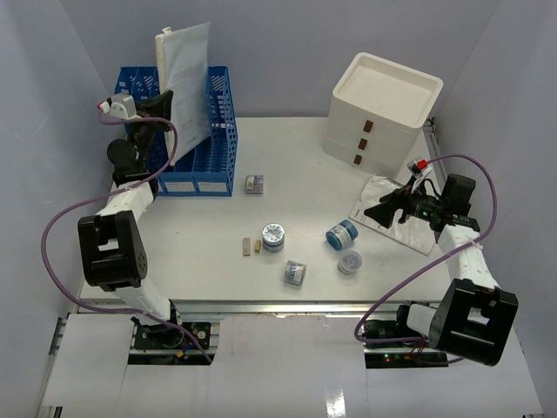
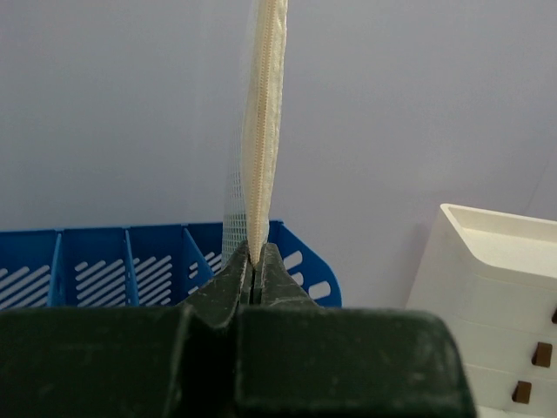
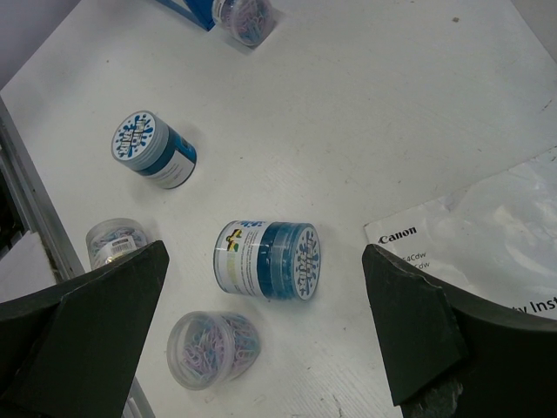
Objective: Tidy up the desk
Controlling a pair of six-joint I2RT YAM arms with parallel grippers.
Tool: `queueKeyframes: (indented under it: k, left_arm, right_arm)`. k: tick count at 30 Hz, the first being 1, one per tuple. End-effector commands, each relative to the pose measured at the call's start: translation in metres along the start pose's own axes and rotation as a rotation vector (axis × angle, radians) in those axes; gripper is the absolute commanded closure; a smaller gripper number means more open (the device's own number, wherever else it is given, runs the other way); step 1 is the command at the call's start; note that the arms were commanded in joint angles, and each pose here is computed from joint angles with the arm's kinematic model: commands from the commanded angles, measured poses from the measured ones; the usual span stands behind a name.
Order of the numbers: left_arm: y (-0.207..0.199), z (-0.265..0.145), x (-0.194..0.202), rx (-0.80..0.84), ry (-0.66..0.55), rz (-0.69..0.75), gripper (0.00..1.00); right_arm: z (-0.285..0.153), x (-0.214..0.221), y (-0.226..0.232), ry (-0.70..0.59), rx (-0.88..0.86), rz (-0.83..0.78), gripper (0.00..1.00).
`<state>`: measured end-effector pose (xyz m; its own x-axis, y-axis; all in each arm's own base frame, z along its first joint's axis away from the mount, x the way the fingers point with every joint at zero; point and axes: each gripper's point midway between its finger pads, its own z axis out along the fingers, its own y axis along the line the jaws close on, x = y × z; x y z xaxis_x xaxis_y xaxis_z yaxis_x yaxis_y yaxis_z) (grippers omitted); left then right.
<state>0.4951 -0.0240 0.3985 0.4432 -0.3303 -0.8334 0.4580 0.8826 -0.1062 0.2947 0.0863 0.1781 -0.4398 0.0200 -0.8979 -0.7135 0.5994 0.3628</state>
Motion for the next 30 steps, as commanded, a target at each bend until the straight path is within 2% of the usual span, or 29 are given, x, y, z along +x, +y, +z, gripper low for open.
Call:
queueKeyframes:
  k: [1, 3, 5, 6, 8, 11, 14, 20, 22, 24, 28, 30]
  left_arm:
    - [-0.030, -0.018, -0.021, 0.091, -0.081, 0.026, 1.00]
    - [-0.031, -0.022, -0.016, 0.091, -0.061, 0.020, 1.00]
    - [-0.033, -0.024, -0.010, 0.099, -0.015, 0.019, 0.82]
    - [-0.032, -0.023, -0.005, 0.093, 0.013, 0.012, 0.79]
    - [-0.031, -0.021, -0.002, 0.091, 0.060, 0.042, 0.59]
    - [-0.022, -0.014, 0.009, 0.077, 0.163, 0.066, 0.42]
    - [-0.013, -0.001, 0.014, 0.060, 0.276, 0.071, 0.36]
    - [0.016, 0.024, 0.025, -0.007, 0.455, 0.084, 0.37]
    - [0.024, 0.027, 0.035, -0.026, 0.533, 0.070, 0.47]
    - [0.028, 0.036, 0.033, -0.031, 0.544, 0.077, 0.59]
    - [0.030, 0.038, 0.042, -0.045, 0.587, 0.060, 0.69]
    - [0.026, 0.039, 0.046, -0.035, 0.607, 0.040, 0.78]
  right_arm:
    - [0.003, -0.008, 0.002, 0.003, -0.019, -0.033, 0.01]
    - [0.004, -0.007, 0.002, 0.007, -0.021, -0.030, 0.01]
    - [0.004, -0.007, 0.003, 0.007, -0.023, -0.032, 0.01]
    - [0.004, -0.007, 0.003, 0.007, -0.023, -0.032, 0.01]
    - [0.004, -0.008, 0.004, 0.006, -0.024, -0.035, 0.01]
    - [0.003, -0.008, 0.004, 0.005, -0.026, -0.035, 0.01]
    - [0.004, -0.008, 0.005, 0.004, -0.029, -0.035, 0.01]
    - [0.003, -0.008, 0.006, 0.004, -0.033, -0.034, 0.01]
    - [0.004, -0.008, 0.006, 0.005, -0.035, -0.034, 0.01]
    - [0.004, -0.008, 0.006, 0.004, -0.035, -0.035, 0.01]
    - [0.003, -0.009, 0.007, 0.004, -0.033, -0.038, 0.01]
    - [0.003, -0.009, 0.007, 0.004, -0.033, -0.039, 0.01]
